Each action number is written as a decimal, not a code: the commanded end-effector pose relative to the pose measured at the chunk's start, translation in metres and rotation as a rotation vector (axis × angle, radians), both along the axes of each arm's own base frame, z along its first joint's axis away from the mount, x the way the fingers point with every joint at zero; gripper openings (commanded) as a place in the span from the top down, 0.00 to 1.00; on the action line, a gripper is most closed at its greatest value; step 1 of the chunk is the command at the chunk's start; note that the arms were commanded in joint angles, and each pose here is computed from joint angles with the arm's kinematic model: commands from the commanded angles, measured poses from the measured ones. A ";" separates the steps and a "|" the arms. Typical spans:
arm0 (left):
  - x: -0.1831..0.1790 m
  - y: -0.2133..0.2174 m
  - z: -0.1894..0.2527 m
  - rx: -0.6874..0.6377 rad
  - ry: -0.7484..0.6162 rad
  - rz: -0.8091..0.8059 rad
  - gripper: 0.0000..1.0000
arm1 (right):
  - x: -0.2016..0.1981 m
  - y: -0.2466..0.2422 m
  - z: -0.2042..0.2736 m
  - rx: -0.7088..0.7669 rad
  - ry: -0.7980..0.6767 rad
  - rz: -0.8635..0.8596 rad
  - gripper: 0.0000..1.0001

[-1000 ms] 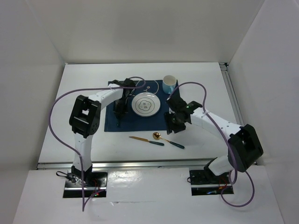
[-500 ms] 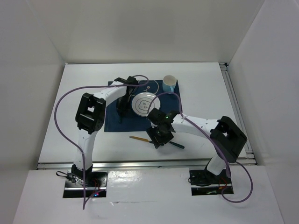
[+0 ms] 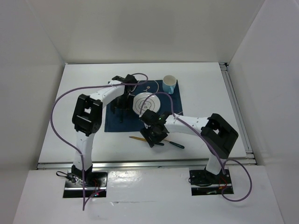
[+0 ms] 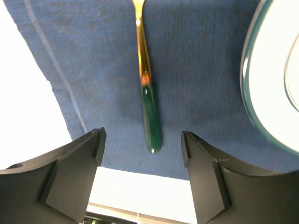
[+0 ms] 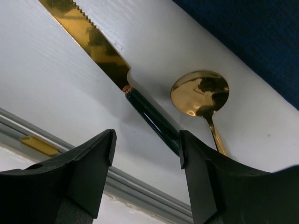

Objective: Set the dinner table for one person

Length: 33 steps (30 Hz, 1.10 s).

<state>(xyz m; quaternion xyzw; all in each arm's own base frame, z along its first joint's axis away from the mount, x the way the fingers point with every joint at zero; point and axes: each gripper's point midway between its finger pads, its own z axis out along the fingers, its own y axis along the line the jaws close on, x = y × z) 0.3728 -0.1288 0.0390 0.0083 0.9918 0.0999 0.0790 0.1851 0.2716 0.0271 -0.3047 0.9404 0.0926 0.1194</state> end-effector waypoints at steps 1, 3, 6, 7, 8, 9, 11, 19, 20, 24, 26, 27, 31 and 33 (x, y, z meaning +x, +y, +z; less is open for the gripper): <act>0.007 -0.006 0.062 -0.058 -0.116 0.009 0.17 | 0.016 0.020 0.003 0.042 -0.060 0.021 0.33; 0.009 -0.003 0.077 -0.068 -0.142 0.018 0.17 | 0.014 0.017 -0.004 0.030 -0.054 0.030 0.36; 0.009 0.002 0.105 -0.108 -0.190 0.034 0.17 | 0.008 0.016 -0.010 0.015 -0.041 0.064 0.44; 0.007 0.006 0.110 -0.119 -0.189 0.044 0.17 | 0.005 0.017 -0.010 0.015 -0.041 0.073 0.52; 0.009 0.005 0.118 -0.129 -0.213 0.044 0.17 | 0.004 0.015 -0.012 0.008 -0.036 0.073 0.55; 0.010 0.008 0.133 -0.155 -0.246 0.053 0.17 | -0.001 0.016 -0.009 0.013 -0.031 0.096 0.59; 0.009 0.012 0.146 -0.179 -0.271 0.074 0.17 | -0.004 0.017 -0.006 0.013 -0.034 0.114 0.69; 0.007 0.022 0.212 -0.248 -0.416 0.127 0.16 | -0.015 0.034 0.039 0.131 -0.075 0.216 0.98; 0.003 0.023 0.215 -0.249 -0.417 0.127 0.16 | -0.014 0.036 0.053 0.156 -0.099 0.224 1.00; 0.001 0.027 0.226 -0.264 -0.438 0.133 0.16 | -0.021 0.036 0.087 0.205 -0.097 0.239 1.00; 0.000 0.031 0.230 -0.265 -0.449 0.142 0.16 | -0.018 0.025 0.092 0.166 -0.117 0.201 1.00; -0.001 0.031 0.226 -0.261 -0.437 0.142 0.16 | -0.015 0.023 0.095 0.163 -0.135 0.183 1.00; -0.003 0.032 0.223 -0.259 -0.434 0.142 0.16 | 0.023 -0.003 0.102 0.088 -0.193 -0.056 1.00; -0.003 0.031 0.218 -0.260 -0.426 0.153 0.16 | 0.050 -0.016 0.096 0.088 -0.166 -0.244 1.00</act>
